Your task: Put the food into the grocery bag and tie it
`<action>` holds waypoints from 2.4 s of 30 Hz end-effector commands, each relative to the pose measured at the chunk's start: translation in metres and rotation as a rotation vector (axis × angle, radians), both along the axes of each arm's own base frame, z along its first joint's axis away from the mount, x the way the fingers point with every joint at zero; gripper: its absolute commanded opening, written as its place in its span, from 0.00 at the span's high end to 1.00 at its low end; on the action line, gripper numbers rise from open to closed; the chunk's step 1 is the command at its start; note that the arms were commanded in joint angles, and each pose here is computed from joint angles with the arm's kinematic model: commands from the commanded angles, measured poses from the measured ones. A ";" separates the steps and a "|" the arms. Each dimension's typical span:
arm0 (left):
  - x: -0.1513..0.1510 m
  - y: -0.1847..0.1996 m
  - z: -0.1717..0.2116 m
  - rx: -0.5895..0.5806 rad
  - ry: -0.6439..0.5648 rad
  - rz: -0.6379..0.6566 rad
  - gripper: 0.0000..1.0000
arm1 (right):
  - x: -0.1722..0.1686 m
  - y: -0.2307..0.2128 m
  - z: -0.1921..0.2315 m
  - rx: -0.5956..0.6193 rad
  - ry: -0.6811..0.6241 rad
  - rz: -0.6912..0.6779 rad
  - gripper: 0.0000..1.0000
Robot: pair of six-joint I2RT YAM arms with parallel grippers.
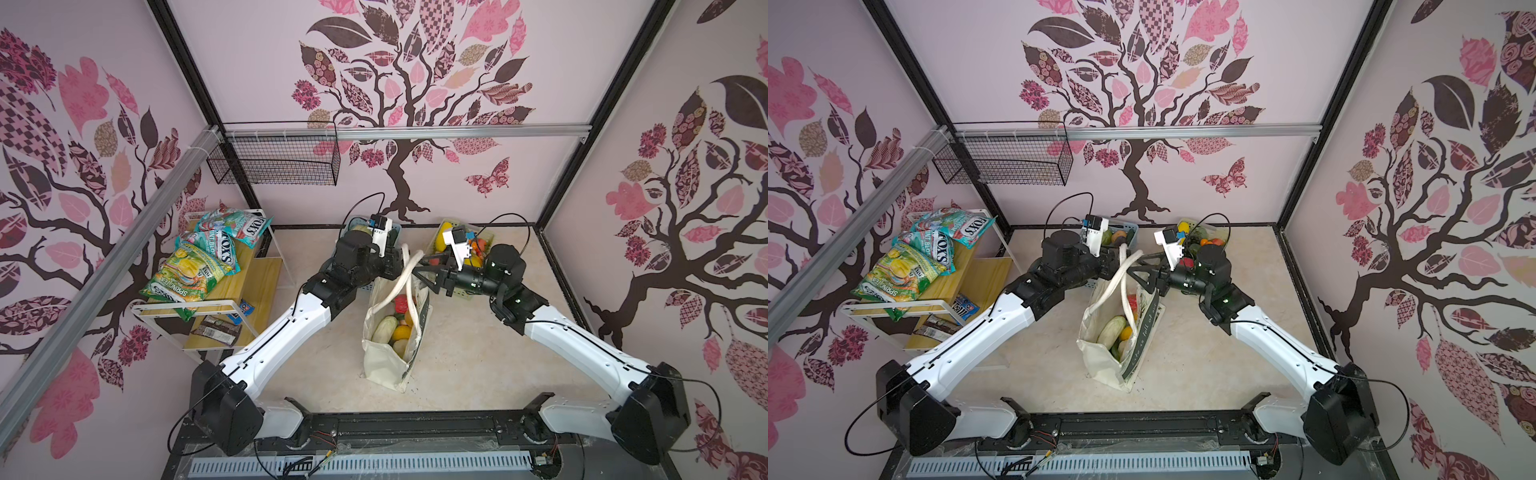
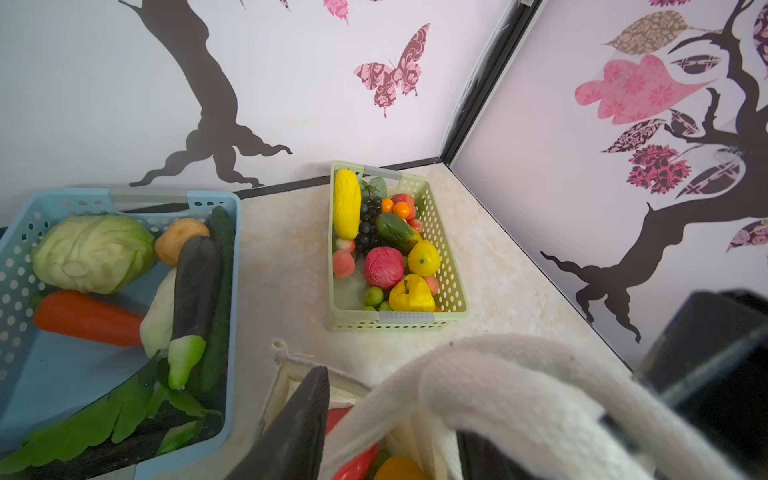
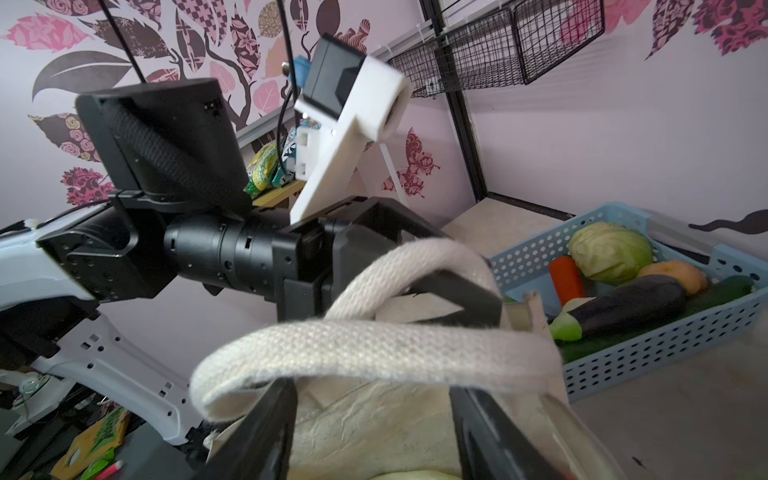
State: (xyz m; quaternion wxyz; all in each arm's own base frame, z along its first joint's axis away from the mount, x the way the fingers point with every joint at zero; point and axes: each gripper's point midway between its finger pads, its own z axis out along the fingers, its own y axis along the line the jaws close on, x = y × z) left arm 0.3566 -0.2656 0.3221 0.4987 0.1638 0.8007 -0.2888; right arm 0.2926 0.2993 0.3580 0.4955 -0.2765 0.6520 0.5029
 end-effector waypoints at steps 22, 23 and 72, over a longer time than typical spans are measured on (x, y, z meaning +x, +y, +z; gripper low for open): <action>-0.008 0.012 0.040 -0.182 0.126 -0.046 0.61 | -0.008 -0.001 -0.034 -0.095 0.091 0.026 0.46; -0.008 0.012 0.039 -0.217 0.181 -0.070 0.60 | -0.009 -0.001 -0.037 -0.097 0.095 0.031 0.46; -0.060 -0.003 0.042 -0.176 0.389 -0.161 0.86 | -0.003 -0.013 -0.051 -0.226 0.061 -0.047 0.48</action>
